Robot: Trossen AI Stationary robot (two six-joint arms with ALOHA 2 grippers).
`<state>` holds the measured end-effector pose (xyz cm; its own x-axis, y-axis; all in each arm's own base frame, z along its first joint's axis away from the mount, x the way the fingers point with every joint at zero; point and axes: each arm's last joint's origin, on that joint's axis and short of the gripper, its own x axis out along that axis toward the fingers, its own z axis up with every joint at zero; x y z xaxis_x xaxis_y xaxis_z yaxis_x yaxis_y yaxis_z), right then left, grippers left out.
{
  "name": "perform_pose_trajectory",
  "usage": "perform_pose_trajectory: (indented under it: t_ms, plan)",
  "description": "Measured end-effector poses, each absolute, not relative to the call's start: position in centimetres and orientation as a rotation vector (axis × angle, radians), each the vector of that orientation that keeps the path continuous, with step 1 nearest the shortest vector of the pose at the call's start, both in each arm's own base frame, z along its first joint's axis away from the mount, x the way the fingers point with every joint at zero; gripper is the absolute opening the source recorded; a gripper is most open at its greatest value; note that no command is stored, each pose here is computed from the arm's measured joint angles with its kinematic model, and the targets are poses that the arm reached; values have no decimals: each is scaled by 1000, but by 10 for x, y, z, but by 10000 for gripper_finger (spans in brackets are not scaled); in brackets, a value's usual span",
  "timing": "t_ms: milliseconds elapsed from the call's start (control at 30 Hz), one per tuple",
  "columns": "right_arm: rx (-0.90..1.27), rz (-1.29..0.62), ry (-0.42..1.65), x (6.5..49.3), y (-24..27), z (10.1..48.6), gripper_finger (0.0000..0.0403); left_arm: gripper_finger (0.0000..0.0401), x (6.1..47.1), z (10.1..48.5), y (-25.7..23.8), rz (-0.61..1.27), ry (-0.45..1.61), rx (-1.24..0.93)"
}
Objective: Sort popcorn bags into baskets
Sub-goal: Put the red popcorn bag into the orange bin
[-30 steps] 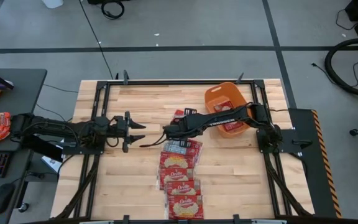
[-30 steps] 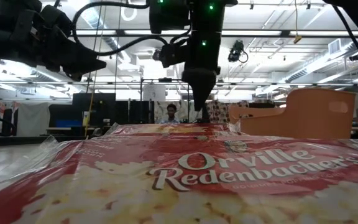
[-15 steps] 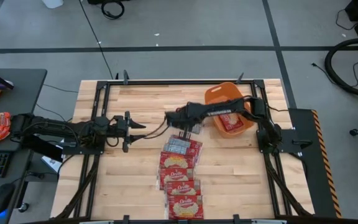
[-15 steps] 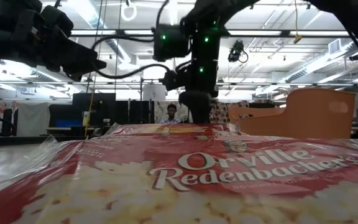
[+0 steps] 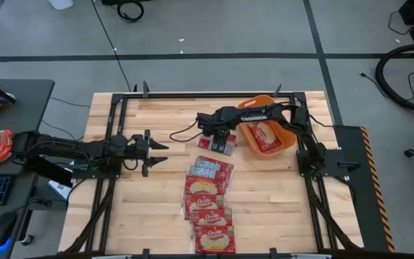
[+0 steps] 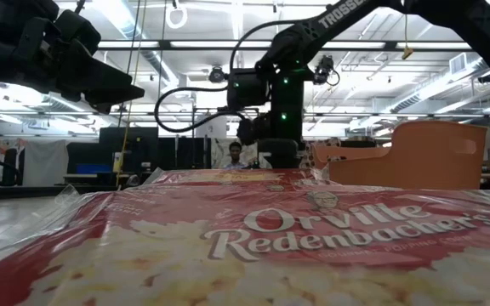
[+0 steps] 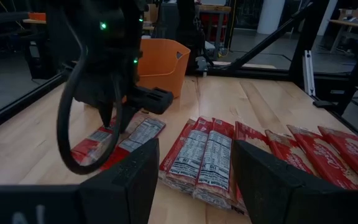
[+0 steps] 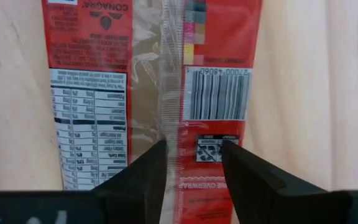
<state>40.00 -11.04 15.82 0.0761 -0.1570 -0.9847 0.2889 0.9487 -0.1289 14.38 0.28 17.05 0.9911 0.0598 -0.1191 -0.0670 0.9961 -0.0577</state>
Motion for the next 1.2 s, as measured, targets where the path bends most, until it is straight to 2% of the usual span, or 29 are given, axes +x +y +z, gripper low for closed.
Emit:
perform_pose_trajectory:
  t_ms: [200, 467, 667, 767, 900, 1200]
  plan:
    - [85, -312, 1455, 399, -106, 153, 121, 206, 144, 170, 3, 64, 120, -64]
    - [86, -301, 1451, 399, -104, 151, 11, 206, 144, 170, 3, 64, 122, -64]
    - [30, -327, 1487, 404, -98, 162, 8, 206, 144, 169, 3, 65, 128, -64]
    - [22, -327, 1422, 413, -99, 178, 5, 206, 144, 170, 3, 65, 124, -64]
    - [33, -300, 1403, 415, -107, 184, 35, 206, 144, 170, 3, 65, 123, -65]
    - [201, -297, 1365, 403, -150, 184, 168, 206, 144, 170, 3, 65, 124, -64]
